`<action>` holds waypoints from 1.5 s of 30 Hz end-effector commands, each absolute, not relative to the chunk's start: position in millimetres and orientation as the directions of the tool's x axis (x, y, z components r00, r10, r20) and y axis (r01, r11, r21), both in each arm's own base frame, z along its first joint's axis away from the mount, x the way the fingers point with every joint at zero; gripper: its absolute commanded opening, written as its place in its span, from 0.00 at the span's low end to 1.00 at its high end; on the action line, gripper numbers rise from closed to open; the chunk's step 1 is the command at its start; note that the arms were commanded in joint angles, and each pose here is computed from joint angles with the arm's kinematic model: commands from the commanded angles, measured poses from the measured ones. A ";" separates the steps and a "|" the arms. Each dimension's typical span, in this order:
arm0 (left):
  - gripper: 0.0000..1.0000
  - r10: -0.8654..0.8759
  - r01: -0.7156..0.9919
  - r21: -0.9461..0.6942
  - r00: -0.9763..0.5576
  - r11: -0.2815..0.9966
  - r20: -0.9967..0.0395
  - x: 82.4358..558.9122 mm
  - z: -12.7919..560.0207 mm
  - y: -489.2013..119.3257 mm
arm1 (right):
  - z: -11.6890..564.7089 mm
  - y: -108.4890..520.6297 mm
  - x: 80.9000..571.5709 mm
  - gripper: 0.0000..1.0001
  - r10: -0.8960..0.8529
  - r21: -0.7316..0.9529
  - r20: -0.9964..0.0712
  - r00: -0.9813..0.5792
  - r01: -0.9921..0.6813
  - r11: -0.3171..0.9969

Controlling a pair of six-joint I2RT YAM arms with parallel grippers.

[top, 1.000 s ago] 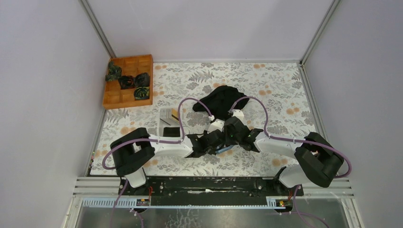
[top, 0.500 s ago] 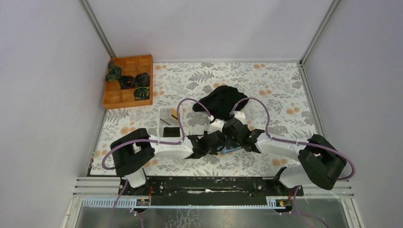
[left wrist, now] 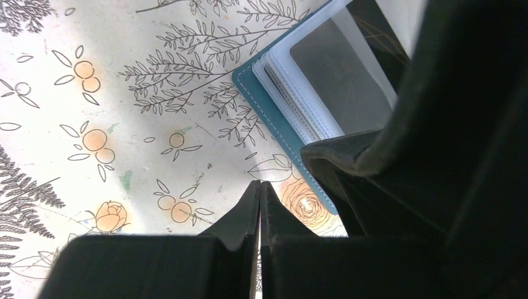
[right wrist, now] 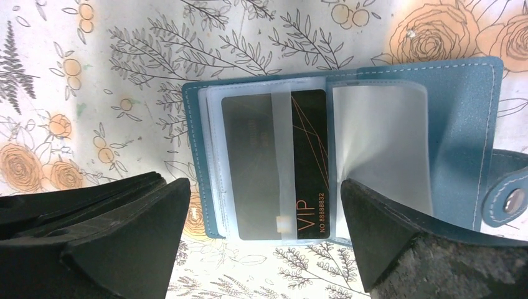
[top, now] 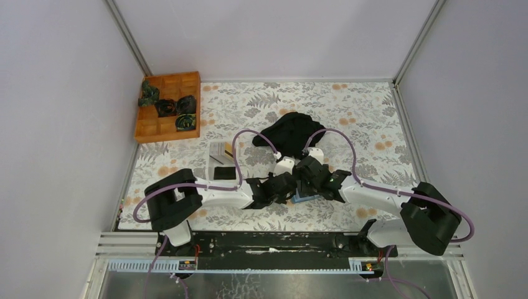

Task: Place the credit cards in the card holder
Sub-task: Insert the credit card into the card holder.

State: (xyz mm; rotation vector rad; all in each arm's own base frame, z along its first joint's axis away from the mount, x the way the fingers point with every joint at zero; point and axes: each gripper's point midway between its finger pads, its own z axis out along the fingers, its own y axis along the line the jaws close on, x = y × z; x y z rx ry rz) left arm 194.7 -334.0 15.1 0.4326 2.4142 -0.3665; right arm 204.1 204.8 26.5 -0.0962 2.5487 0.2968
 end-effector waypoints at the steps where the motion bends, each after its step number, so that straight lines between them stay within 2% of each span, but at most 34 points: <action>1: 0.00 0.203 0.364 -0.120 -0.731 0.924 -0.651 195.1 14.0 -321.4 | 90.4 246.8 226.7 0.99 0.056 0.331 -0.664 -0.746 -0.226 0.916; 7: 0.00 0.136 0.326 -0.135 -0.686 0.936 -0.714 207.2 46.6 -319.0 | 116.5 242.2 234.1 0.99 0.041 0.303 -0.725 -0.688 -0.265 0.916; 10: 0.03 0.083 0.289 -0.145 -0.649 0.946 -0.756 214.3 65.5 -310.4 | 134.4 237.2 238.5 0.99 0.040 0.286 -0.776 -0.629 -0.295 0.912; 16: 0.23 -0.056 0.256 -0.231 -0.547 0.939 -0.835 222.0 107.8 -291.9 | 177.0 225.8 255.9 0.99 0.154 0.308 -0.878 -0.454 -0.289 0.906; 18: 0.34 -0.090 0.260 -0.257 -0.519 0.931 -0.850 222.4 118.1 -287.8 | 186.4 219.0 257.3 0.99 0.212 0.341 -0.884 -0.416 -0.264 0.902; 23: 0.49 -0.136 0.284 -0.306 -0.493 0.909 -0.860 219.3 127.3 -284.7 | 192.7 204.5 252.4 1.00 0.278 0.375 -0.901 -0.334 -0.274 0.886; 24: 0.51 -0.131 0.288 -0.306 -0.498 0.907 -0.857 218.3 123.7 -285.1 | 191.2 202.3 251.5 0.97 0.278 0.373 -0.902 -0.330 -0.272 0.887; 26: 0.56 -0.127 0.301 -0.315 -0.511 0.900 -0.850 215.6 117.5 -288.8 | 185.5 193.0 251.6 0.92 0.281 0.366 -0.899 -0.335 -0.226 0.903; 29: 0.60 -0.124 0.315 -0.333 -0.534 0.889 -0.836 211.6 106.9 -293.7 | 165.5 178.7 247.0 0.91 0.207 0.290 -0.888 -0.410 -0.150 0.945; 35: 0.63 -0.137 0.333 -0.387 -0.579 0.860 -0.804 202.3 88.7 -302.5 | 119.7 136.4 228.5 0.97 0.108 0.114 -0.828 -0.550 0.022 0.993; 38: 0.64 -0.126 0.348 -0.398 -0.598 0.849 -0.792 198.4 82.4 -307.3 | 110.6 126.2 218.8 1.00 0.147 0.133 -0.810 -0.567 0.067 0.989; 45: 0.65 -0.109 0.360 -0.402 -0.617 0.842 -0.779 195.0 72.4 -312.7 | 90.8 121.5 203.9 0.99 0.210 0.190 -0.771 -0.601 0.098 0.977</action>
